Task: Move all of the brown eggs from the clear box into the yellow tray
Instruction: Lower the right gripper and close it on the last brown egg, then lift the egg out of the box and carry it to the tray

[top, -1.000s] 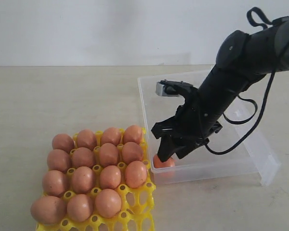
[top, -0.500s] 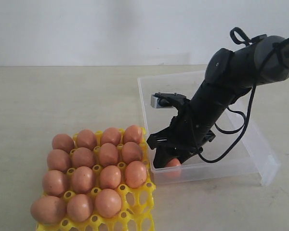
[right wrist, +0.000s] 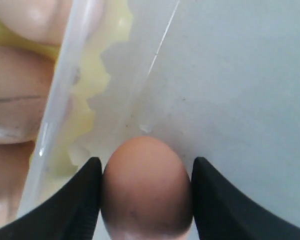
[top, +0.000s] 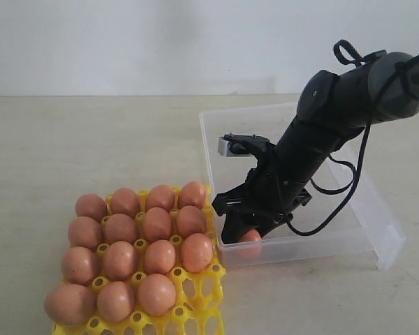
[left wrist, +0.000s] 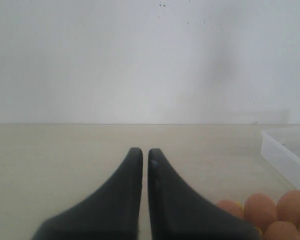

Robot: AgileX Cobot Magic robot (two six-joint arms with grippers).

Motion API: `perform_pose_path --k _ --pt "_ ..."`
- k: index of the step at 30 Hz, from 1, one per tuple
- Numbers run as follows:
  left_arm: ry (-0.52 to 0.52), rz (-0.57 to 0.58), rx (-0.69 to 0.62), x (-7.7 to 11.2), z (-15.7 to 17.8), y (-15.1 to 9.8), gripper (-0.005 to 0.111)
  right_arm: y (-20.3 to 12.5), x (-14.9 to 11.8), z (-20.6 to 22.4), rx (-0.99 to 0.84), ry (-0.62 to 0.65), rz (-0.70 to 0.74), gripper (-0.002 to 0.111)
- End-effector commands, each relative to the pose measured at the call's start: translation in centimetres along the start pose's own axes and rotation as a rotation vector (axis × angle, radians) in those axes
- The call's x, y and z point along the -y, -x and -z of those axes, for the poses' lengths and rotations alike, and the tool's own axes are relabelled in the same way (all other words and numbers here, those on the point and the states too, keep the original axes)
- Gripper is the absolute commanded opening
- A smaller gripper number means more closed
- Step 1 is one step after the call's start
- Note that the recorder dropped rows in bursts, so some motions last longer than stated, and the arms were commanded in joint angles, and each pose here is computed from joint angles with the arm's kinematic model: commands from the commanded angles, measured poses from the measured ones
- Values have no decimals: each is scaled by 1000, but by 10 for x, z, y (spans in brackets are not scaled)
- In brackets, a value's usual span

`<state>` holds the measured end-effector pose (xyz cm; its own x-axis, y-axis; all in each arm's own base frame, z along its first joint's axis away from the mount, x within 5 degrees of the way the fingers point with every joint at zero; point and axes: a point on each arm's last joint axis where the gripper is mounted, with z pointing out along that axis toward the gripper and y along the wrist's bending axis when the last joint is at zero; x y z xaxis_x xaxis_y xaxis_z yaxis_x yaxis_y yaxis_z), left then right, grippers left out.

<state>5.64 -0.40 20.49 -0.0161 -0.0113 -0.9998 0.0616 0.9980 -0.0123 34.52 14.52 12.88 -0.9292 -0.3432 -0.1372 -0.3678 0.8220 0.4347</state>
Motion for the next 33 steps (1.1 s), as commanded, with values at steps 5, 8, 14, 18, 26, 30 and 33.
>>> perform_pose_path --k 5,8,14,18,26,30,33 --pt "2 -3 -2 0 0 -1 4 19 3 19 222 -118 42 0" --pt "3 -3 0 0 0 -1 4 29 -5 48 401 -168 33 0" --pt "3 -3 5 0 0 -1 4 32 -26 115 782 -241 4 0" --pt "3 -3 5 0 0 -1 4 23 -46 154 932 -272 75 0" --pt "3 -3 5 0 0 -1 4 -11 -112 192 1366 -449 320 0" --pt "3 -3 5 0 0 -1 4 -30 -121 171 1652 -455 274 0" --pt "3 -3 5 0 0 -1 4 -32 -107 152 1726 -239 -105 0"
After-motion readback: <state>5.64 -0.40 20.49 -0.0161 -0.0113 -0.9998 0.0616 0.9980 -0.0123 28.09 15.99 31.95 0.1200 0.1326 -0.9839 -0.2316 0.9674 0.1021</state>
